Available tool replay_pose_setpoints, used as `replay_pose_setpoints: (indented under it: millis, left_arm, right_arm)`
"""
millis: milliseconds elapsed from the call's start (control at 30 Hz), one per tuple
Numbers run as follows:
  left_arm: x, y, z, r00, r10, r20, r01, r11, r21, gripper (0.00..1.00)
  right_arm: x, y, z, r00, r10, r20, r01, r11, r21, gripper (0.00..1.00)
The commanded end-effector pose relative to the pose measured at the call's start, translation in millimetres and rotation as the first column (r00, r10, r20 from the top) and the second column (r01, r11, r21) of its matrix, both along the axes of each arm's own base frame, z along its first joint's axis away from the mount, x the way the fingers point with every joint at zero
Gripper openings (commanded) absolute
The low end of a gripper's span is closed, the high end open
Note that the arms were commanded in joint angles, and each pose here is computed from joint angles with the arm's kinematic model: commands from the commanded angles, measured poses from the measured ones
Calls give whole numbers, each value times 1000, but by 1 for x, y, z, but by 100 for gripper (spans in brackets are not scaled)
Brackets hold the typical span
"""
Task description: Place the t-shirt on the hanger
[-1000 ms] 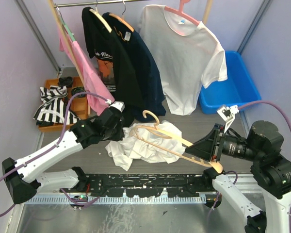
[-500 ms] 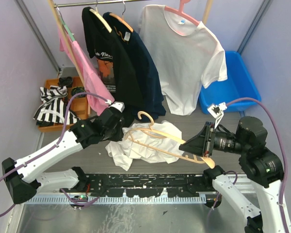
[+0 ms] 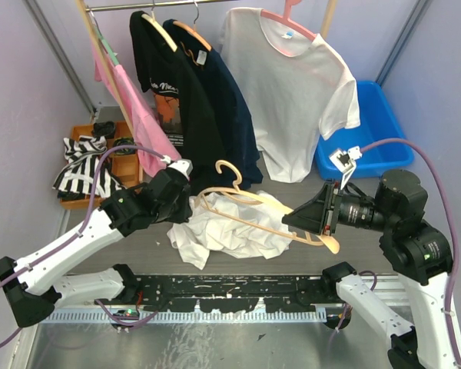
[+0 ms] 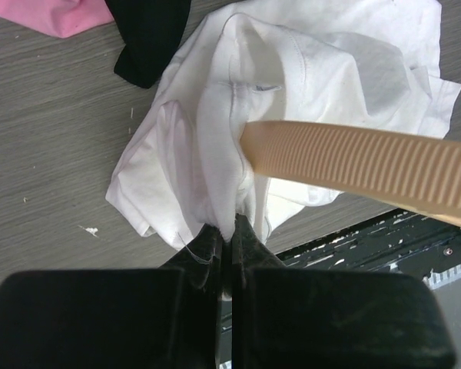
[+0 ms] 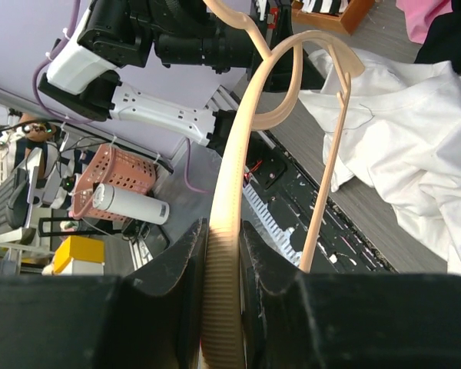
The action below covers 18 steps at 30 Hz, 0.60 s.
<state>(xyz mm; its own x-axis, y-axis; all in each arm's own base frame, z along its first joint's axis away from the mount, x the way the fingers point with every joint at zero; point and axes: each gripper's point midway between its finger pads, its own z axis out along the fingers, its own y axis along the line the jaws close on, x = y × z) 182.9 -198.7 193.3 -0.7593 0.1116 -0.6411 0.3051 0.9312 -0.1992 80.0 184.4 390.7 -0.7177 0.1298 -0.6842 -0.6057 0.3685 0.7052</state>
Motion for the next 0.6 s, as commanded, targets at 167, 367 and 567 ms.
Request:
replay_pose_setpoints:
  millis: [167, 367, 567]
  left_arm:
    - [3, 2, 16, 999, 2, 39, -1, 1000, -16, 0]
    - [6, 0, 16, 999, 3, 40, -2, 1000, -12, 0]
    - [8, 0, 17, 999, 7, 44, -7, 1000, -1, 0]
  right_arm:
    - [3, 2, 6, 997, -7, 76, 3, 999, 47, 1]
    - [-11, 0, -20, 1000, 17, -3, -17, 999, 49, 1]
    - [-27, -5, -26, 999, 21, -34, -20, 999, 35, 1]
